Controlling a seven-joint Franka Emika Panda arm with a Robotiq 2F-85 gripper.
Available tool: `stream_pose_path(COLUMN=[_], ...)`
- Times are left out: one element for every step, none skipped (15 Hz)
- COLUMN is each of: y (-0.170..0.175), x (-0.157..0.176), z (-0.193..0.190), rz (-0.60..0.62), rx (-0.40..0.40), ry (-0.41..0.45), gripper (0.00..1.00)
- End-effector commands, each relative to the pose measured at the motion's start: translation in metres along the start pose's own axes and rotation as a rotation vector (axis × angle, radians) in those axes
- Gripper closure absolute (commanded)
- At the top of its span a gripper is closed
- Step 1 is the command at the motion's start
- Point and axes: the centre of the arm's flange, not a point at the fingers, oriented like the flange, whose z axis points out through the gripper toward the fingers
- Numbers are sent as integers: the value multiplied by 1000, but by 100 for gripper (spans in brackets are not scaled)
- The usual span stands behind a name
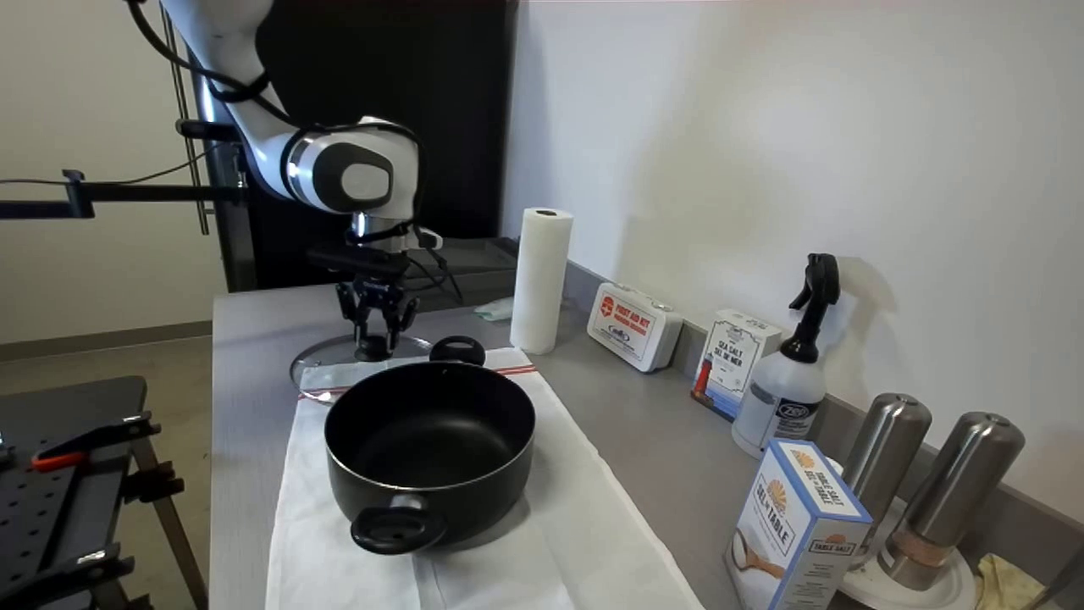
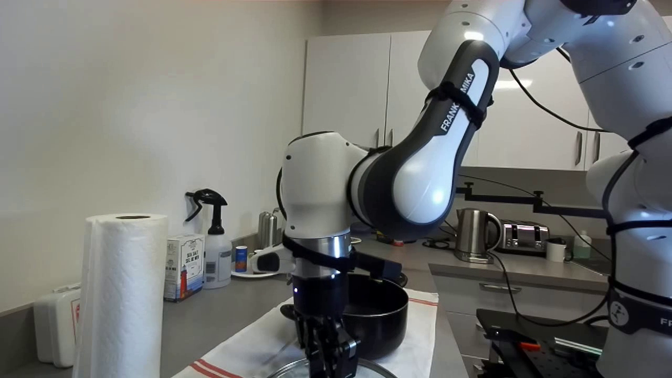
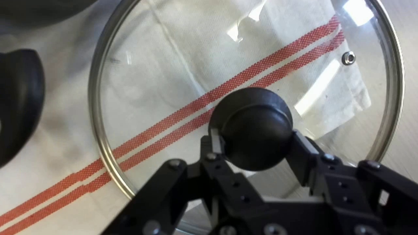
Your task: Remove the lid from the black pot and place it on the counter
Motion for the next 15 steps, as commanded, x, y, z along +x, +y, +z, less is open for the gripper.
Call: stream_pose_path(y=[13, 14, 15, 15, 15, 14, 13, 12, 12, 11, 11, 9, 8, 5, 3], x=[6, 5, 4, 4, 4, 3, 3, 3, 3, 3, 2, 1, 1, 0, -1], z=[13, 18, 22, 24, 23, 24, 25, 26, 26, 24, 23, 19, 17, 10, 6], rz=[-40, -44, -48, -52, -53, -57, -61, -65, -68, -67, -69, -77, -84, -90, -92], rx=[-7, -3, 0, 2, 1, 4, 7, 11, 9, 10, 11, 16, 17, 24, 22], ry=[37, 39, 40, 44, 45, 45, 43, 38, 38, 39, 40, 42, 43, 44, 45], gripper=[75, 75, 75, 75, 75, 75, 75, 75, 75, 25, 24, 19, 12, 5, 1])
